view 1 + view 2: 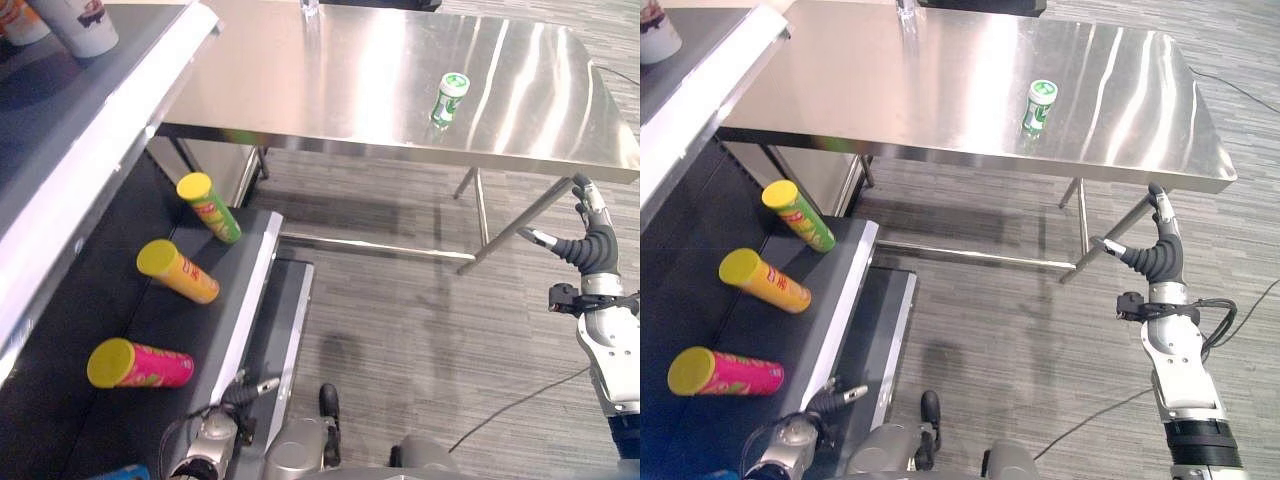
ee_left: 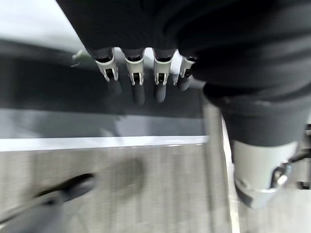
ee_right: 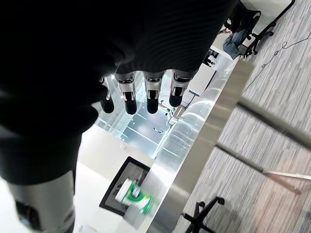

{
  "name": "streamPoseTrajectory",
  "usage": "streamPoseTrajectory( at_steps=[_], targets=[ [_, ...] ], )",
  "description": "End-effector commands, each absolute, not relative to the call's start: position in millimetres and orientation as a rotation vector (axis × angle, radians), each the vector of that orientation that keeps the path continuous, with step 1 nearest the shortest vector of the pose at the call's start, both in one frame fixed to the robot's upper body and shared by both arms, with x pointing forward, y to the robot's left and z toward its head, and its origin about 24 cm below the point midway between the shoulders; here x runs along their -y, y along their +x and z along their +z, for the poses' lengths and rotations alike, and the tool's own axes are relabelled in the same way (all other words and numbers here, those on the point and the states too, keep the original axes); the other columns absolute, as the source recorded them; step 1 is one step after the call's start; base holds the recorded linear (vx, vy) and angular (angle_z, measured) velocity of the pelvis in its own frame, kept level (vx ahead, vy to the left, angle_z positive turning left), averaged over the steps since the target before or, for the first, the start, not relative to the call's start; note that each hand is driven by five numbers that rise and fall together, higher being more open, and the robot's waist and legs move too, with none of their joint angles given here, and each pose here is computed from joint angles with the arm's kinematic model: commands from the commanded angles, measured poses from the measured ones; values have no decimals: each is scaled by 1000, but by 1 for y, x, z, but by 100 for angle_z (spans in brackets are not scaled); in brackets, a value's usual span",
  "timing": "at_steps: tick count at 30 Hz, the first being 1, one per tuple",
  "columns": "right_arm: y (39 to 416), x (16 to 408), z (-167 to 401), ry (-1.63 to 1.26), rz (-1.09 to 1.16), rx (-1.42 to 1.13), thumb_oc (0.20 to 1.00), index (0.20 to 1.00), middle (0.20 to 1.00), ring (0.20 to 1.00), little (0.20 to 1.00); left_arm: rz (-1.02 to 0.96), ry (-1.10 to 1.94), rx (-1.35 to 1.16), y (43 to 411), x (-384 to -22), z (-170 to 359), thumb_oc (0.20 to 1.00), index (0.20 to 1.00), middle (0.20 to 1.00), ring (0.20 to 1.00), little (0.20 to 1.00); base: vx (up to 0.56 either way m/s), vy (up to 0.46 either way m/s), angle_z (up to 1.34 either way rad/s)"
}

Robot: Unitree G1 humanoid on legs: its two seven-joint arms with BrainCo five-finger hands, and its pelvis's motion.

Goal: Put the goods on the table back onto the shelves and tidy them up.

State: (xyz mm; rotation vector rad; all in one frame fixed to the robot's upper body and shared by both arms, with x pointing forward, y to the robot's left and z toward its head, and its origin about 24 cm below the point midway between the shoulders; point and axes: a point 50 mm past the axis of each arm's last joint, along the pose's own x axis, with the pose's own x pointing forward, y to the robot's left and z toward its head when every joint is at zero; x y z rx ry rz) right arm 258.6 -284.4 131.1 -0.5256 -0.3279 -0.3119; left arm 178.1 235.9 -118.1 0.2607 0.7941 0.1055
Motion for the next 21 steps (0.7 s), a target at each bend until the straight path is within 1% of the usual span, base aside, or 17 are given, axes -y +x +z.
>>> streamPoseTrajectory(
  at_steps=[1,3,5,7,8,9,12,16,21],
  targets=[
    [262,298,173,-590,-392,483,1000,1000,1000,1000,1000,142,269,-775,176,-249,-114,1000,1000,1000,1000,1000,377,-78,-26],
    [260,305,182,-612,-425,505,1000,1000,1000,1000,1000,141,270,-784,175,-248,-116,1000,1000,1000,1000,1000,343,-76,-26],
    [254,314,187,-608,-483,524,1000,1000,1000,1000,1000,149,268,-802,172,-247,-119,1000,1000,1000,1000,1000,348,-63,52],
    [254,314,187,-609,-483,524,1000,1000,1000,1000,1000,148,268,-802,172,-246,-119,1000,1000,1000,1000,1000,278,-84,60],
    [247,321,191,-619,-532,538,1000,1000,1000,1000,1000,159,264,-819,169,-247,-121,1000,1000,1000,1000,1000,318,-124,36],
    [247,321,191,-620,-532,538,1000,1000,1000,1000,1000,159,264,-819,169,-247,-121,1000,1000,1000,1000,1000,550,-265,54],
    [241,326,198,-641,-560,563,1000,1000,1000,1000,1000,163,264,-833,164,-248,-123,1000,1000,1000,1000,1000,231,-138,33],
    [233,339,213,-698,-591,587,1000,1000,1000,1000,1000,139,296,-864,155,-251,-127,1000,1000,1000,1000,1000,498,-392,42],
    [228,339,225,-726,-554,607,1000,1000,1000,1000,1000,195,242,-899,143,-253,-132,1000,1000,1000,1000,1000,323,-346,52]
  ],
)
